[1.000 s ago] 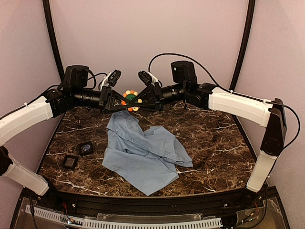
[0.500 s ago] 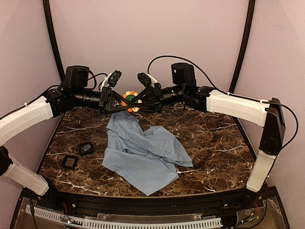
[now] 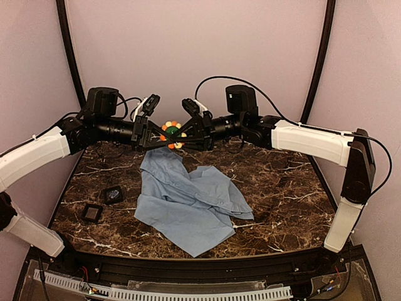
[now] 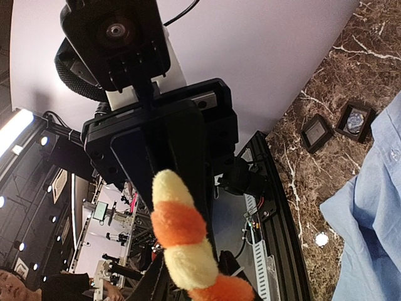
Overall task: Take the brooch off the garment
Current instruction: Close the brooch securely.
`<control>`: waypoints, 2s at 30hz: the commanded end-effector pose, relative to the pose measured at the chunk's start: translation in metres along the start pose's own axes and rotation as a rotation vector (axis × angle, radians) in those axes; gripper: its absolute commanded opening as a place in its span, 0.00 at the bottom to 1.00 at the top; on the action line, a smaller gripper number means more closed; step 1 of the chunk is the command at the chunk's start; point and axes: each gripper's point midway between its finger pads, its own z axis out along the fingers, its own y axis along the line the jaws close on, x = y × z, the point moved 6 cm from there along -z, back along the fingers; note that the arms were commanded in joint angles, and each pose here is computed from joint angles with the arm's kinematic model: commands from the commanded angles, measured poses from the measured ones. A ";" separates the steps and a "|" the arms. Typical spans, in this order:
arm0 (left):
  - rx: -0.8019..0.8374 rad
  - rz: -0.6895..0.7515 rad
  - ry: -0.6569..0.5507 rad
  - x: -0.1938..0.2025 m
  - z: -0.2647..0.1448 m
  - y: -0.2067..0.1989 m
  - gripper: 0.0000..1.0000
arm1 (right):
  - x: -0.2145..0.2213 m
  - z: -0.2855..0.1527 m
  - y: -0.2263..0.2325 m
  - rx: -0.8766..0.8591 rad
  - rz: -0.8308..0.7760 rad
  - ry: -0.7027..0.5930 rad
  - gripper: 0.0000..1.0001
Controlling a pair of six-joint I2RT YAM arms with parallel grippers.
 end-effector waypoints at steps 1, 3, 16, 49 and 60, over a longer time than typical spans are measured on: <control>0.061 0.076 -0.010 -0.005 -0.006 -0.022 0.01 | -0.004 -0.011 -0.024 0.100 0.093 -0.064 0.26; 0.062 0.078 -0.009 -0.005 -0.006 -0.022 0.01 | -0.006 -0.013 -0.027 0.116 0.110 -0.075 0.26; 0.056 0.080 0.002 -0.004 -0.005 -0.020 0.01 | -0.014 -0.019 -0.038 0.177 0.163 -0.114 0.25; 0.109 0.023 0.000 -0.003 0.004 -0.012 0.01 | -0.014 -0.043 0.023 -0.027 -0.138 -0.192 0.68; 0.138 -0.073 0.025 -0.001 0.009 -0.005 0.01 | -0.019 -0.064 0.034 0.163 -0.231 -0.302 0.74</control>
